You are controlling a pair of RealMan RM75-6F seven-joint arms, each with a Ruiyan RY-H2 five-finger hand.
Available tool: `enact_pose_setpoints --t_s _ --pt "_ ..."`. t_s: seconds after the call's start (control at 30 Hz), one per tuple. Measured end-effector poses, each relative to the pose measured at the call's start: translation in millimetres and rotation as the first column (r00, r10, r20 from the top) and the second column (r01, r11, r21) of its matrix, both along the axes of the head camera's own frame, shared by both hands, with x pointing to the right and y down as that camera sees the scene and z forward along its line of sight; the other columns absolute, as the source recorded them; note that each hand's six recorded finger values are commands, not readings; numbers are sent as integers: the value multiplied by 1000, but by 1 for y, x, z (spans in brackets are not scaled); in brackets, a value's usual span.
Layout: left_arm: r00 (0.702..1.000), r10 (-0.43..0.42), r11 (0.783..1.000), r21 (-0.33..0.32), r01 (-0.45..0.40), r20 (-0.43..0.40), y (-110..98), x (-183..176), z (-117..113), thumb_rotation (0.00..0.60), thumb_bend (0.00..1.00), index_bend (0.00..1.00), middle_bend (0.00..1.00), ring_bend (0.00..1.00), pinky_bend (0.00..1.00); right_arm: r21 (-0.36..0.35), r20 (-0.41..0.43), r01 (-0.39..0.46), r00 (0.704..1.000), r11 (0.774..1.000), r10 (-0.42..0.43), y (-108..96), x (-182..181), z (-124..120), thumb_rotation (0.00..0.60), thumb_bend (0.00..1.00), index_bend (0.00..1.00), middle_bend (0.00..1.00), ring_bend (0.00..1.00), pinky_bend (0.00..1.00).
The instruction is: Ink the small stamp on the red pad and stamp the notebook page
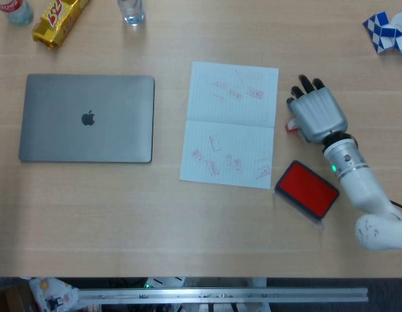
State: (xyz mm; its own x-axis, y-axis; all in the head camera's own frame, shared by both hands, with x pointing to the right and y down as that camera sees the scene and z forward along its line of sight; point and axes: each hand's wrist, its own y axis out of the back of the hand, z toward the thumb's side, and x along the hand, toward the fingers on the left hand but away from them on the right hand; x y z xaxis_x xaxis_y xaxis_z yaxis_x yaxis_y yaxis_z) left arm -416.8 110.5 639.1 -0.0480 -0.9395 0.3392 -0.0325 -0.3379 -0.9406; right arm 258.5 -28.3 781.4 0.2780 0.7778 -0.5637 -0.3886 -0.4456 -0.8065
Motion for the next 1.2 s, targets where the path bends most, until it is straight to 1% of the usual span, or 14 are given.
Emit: enact_pose_setpoints --t_s 0.2,0.6,0.93,1.1,1.2 --pt "1000 1 1000 -1 -1 -1 0 0 0 600 208 0 0 2 18 8 4 -11 1000 1000 11 -2 3 0 600 242 508 312 111 210" --pt "1000 -4 1000 -1 4 -1 0 -1 -1 600 208 0 0 2 17 8 3 -17 1000 1000 17 -4 0 3 600 256 525 318 118 210" --pt "1000 -5 1000 -2 5 2 0 -2 0 600 208 0 0 6 18 3 -3 -16 1000 1000 16 -4 -2 6 600 282 607 362 147 217" --pt "1000 -11 1000 -2 11 4 1 -3 -1 600 208 0 0 6 18 -8 8 -24 1000 1000 24 -5 -2 4 600 317 639 389 174 226" --pt "1000 -12 1000 -5 12 4 1 -3 -1 600 208 0 0 6 18 -32 31 -37 999 999 38 -4 -1 -1 600 317 645 399 189 227"
